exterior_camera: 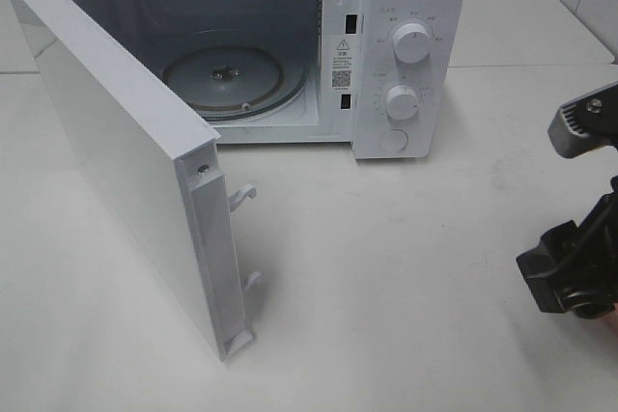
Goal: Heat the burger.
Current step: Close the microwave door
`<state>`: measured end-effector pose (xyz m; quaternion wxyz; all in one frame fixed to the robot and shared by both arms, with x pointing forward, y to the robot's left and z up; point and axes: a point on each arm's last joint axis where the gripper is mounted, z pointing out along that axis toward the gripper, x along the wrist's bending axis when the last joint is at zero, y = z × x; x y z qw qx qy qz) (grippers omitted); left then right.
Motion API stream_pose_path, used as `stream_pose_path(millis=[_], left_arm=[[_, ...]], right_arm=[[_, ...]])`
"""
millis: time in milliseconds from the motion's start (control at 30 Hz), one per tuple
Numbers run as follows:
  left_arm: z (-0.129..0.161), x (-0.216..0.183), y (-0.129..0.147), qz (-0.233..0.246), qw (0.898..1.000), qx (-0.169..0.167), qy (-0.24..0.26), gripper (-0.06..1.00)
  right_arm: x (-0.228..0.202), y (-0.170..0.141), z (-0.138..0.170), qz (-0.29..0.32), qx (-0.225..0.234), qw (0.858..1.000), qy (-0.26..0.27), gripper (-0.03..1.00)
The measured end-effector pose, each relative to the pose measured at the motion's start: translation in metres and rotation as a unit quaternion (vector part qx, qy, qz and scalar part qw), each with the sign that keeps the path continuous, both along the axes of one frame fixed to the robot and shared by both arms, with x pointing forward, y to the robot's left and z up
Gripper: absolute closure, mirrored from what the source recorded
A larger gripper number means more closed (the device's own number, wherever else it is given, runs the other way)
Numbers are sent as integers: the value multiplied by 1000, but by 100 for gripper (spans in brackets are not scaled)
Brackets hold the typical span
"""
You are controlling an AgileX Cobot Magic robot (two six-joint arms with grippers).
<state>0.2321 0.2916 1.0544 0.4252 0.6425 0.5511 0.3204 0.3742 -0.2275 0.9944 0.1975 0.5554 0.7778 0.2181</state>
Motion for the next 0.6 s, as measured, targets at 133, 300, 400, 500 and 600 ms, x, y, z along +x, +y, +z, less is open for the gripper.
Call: stream_pose_path(millis=[133, 300, 400, 500, 600], left_arm=[[0, 0, 0, 0, 1000, 0, 0, -5], [0, 0, 0, 0, 1000, 0, 0, -5], [0, 0, 0, 0, 1000, 0, 0, -5], [0, 0, 0, 0, 1000, 0, 0, -5], [0, 0, 0, 0, 1000, 0, 0, -5]], right_arm=[[-10, -3, 16, 9, 18, 1000, -3, 30], [-14, -6, 39, 11, 27, 999, -12, 30], [-20, -10, 58, 11, 31, 999, -18, 30], [-27, -13, 64, 18, 30, 999, -9, 27], [-34, -16, 67, 30, 30, 999, 0, 21]])
